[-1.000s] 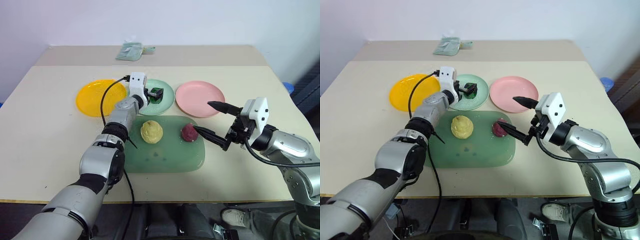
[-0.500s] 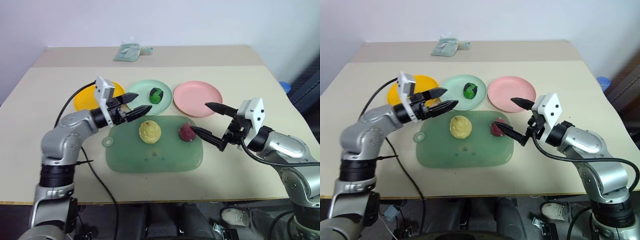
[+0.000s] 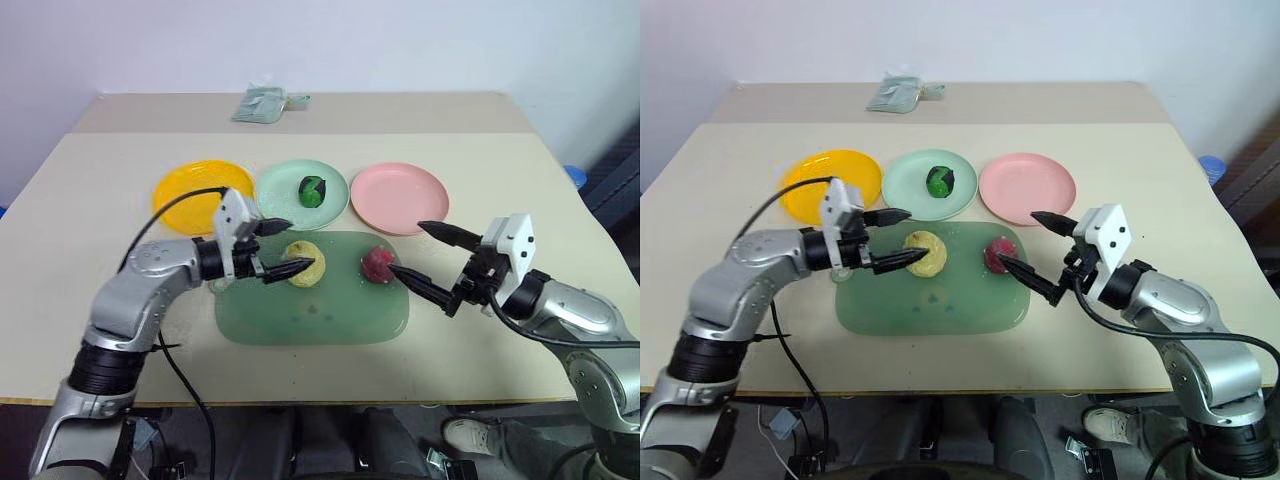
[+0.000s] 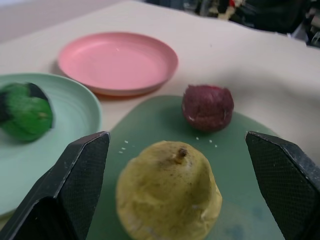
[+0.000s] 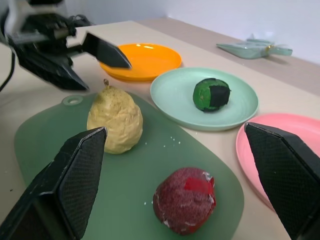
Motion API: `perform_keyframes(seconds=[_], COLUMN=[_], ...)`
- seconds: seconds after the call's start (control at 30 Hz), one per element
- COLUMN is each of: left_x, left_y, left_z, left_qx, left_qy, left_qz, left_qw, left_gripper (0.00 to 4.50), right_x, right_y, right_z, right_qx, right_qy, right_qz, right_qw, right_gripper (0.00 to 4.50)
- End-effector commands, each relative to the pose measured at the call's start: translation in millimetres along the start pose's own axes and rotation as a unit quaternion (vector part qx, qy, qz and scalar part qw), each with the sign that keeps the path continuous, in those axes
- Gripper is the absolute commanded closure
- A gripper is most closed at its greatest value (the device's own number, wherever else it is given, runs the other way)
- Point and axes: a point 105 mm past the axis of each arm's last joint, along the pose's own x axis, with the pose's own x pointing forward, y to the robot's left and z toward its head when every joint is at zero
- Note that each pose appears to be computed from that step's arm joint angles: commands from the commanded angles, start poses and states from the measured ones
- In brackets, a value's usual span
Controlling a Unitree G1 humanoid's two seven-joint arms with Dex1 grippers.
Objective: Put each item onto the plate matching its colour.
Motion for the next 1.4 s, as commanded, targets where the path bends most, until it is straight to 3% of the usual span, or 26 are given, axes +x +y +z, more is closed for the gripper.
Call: perform_keyframes(seconds=[0.03, 0.23, 0.47, 0.67, 1.3, 1.4], left_x=[9, 14, 5, 11, 13, 14], left_y=[2, 10, 22, 7, 26, 24], left_z=[-1, -22, -17, -27, -17, -20], left_qx=[0.025, 0.027, 0.000, 0.003, 0.028, 0.014], left_qy=[0.006, 0.018, -0.016, 0.007, -0.036, -0.037], left_qz=[0.008, 0.032, 0.066, 0.032, 0.117, 0.110], left_qw=[1.000, 0.999, 0.998, 0.999, 0.992, 0.993], left_gripper=[0.07, 0.07, 0.07, 0.07, 0.07, 0.94], right_x=[-3, 0, 1, 1, -6, -7], right_y=[4, 7, 2, -3, -5, -5], right_z=[19, 25, 29, 24, 13, 11], right_qx=[-0.032, -0.036, -0.035, -0.033, -0.035, -0.035], right_qy=[-0.030, -0.034, -0.031, -0.029, -0.028, -0.028], right_qz=[-0.002, -0.005, -0.011, -0.012, -0.014, -0.014], right_qw=[0.999, 0.999, 0.999, 0.999, 0.999, 0.999], right_gripper=[0.00, 0.00, 0.00, 0.00, 0.00, 0.00])
